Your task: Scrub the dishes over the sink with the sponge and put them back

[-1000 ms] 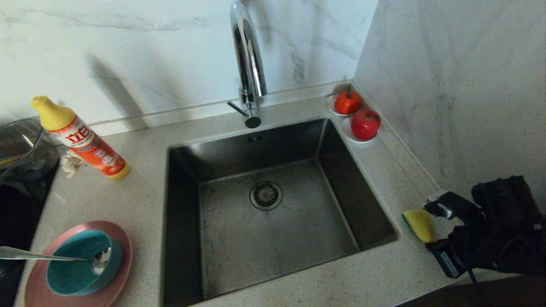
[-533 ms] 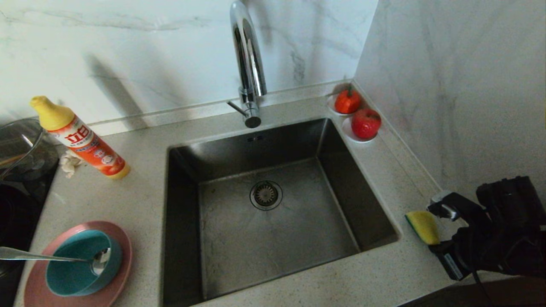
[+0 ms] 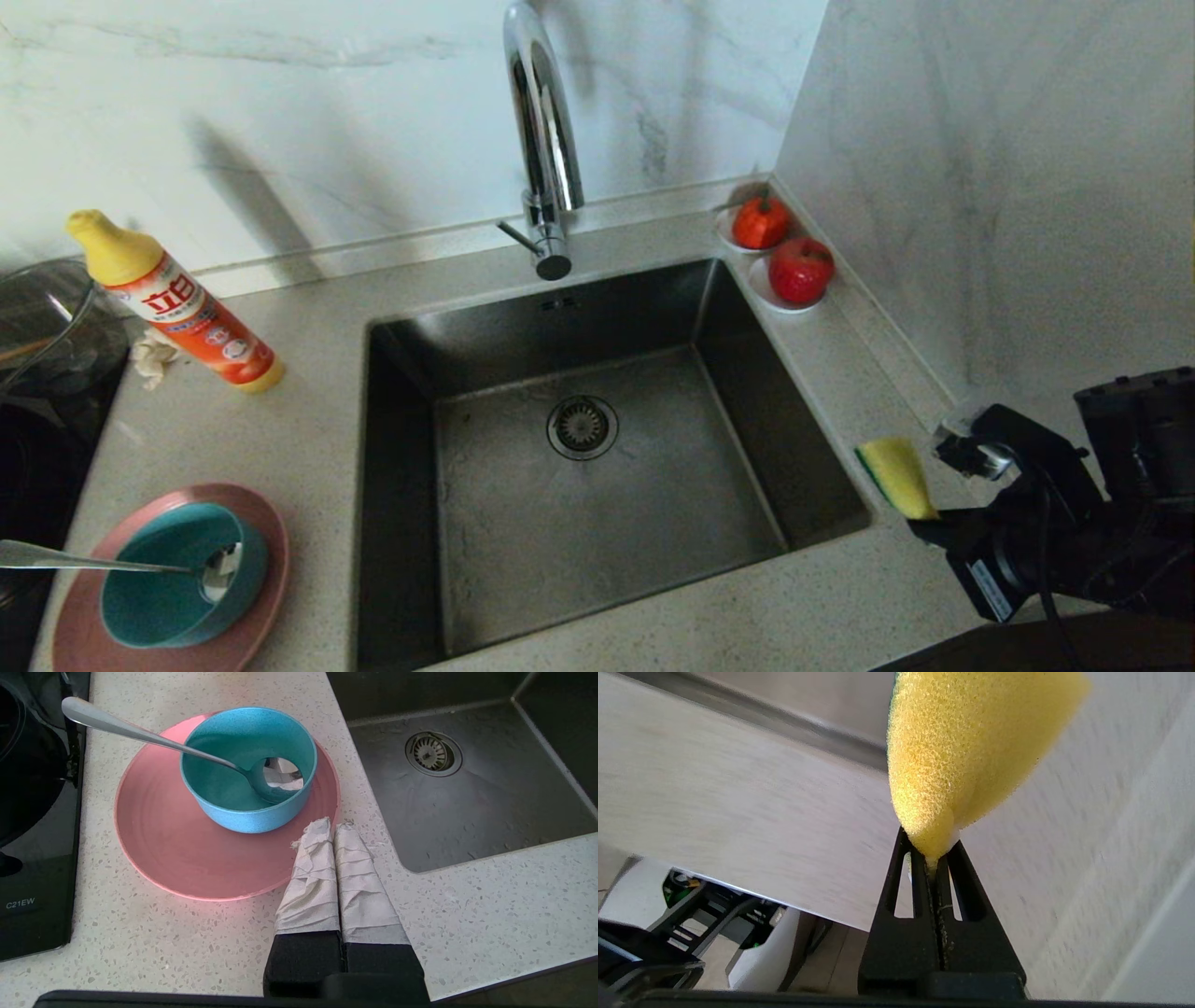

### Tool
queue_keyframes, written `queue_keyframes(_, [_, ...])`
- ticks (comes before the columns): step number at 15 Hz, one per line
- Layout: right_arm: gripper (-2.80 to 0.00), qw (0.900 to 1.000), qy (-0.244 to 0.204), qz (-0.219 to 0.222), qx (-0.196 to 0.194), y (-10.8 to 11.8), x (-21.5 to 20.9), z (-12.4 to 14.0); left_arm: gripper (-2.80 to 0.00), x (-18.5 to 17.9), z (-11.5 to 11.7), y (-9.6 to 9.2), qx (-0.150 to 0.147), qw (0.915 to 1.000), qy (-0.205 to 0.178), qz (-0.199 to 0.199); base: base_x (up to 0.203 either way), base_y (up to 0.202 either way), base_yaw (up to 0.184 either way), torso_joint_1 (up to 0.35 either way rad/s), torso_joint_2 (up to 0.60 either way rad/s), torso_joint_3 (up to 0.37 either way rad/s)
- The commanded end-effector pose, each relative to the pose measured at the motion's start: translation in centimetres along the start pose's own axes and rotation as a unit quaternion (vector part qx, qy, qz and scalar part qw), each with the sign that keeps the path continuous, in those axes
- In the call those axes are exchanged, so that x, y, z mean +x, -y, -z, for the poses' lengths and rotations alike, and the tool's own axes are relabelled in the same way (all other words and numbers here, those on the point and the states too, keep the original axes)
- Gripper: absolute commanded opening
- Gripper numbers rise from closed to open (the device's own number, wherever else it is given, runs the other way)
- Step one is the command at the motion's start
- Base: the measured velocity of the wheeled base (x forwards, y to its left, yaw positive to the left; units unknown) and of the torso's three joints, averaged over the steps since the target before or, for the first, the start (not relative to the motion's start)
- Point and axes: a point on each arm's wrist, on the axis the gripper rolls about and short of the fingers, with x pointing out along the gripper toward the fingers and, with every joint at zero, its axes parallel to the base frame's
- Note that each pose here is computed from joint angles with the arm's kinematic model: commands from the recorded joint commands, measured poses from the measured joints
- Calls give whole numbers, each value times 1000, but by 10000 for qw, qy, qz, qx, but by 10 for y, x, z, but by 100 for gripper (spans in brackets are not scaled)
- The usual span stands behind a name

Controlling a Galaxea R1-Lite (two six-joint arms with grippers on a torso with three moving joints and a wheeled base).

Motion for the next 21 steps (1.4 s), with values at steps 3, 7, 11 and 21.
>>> queue_keyframes(3, [-280, 9979, 377, -363, -389, -19, -18, -26, -280, 0, 0, 0, 1, 10000, 17, 2, 0, 0, 0, 0, 0, 0])
queue_keyframes(7, [-280, 9949, 279, -400, -888, -39, -30, -43, -280, 0, 0, 0, 1, 10000, 17, 2, 0, 0, 0, 0, 0, 0])
queue_keyframes(11, [-280, 9830, 169, -355, -1792, -53, -28, -48, -280, 0, 0, 0, 1, 10000, 17, 2, 0, 0, 0, 0, 0, 0])
queue_keyframes(21, [-280, 9425, 91, -10, -3341, -91, -11, -64, -280, 0, 0, 0, 1, 10000, 17, 2, 0, 0, 0, 0, 0, 0])
